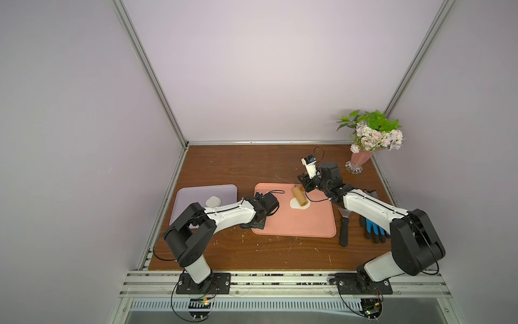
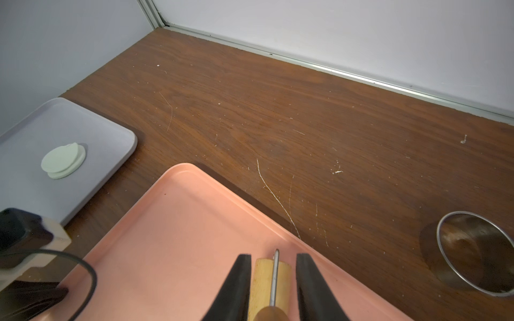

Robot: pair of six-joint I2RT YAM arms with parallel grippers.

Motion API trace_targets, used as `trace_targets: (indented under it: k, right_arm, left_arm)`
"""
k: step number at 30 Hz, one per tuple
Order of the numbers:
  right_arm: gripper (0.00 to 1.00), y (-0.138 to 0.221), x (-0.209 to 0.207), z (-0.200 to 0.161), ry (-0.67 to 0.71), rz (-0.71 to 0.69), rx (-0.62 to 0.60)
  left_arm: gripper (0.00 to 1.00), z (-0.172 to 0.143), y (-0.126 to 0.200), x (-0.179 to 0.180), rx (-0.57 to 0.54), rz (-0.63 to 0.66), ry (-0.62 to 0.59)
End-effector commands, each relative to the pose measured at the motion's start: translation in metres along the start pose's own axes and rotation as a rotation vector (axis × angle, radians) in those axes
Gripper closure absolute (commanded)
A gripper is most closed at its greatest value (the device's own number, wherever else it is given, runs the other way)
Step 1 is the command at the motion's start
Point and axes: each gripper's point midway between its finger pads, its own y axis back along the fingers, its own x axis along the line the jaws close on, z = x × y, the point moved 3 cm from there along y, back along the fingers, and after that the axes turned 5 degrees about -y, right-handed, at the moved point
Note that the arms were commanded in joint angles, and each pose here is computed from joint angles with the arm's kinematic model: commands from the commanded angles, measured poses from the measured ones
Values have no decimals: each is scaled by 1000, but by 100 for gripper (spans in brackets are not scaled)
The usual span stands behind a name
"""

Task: Roll out the dumpling wrappers from the dough
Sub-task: Flatten out the dough on the work surface.

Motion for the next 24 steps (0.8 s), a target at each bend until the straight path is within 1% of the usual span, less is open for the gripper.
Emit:
trace_targets:
  k: [1,4,10,18,24]
  right_arm:
    - [100,0,4,-41,-30,27,98]
    - [100,4,10,-59,-42,42,119]
    - [100,4,21,-82,-46,61,155]
    - [100,-2,24,-97,-65,62,186]
    - [100,-8,37,-105,-84,92,201]
  left_arm:
    - [100,-12,-8,16,73,73,-54]
    - [100,-13,-9,19,77,76,-55]
    - [100,-11,-10,19,77,76,-51]
    - [100,-8,-9,18,72,67,-40]
    - [100,-10,-9,18,77,67,-39]
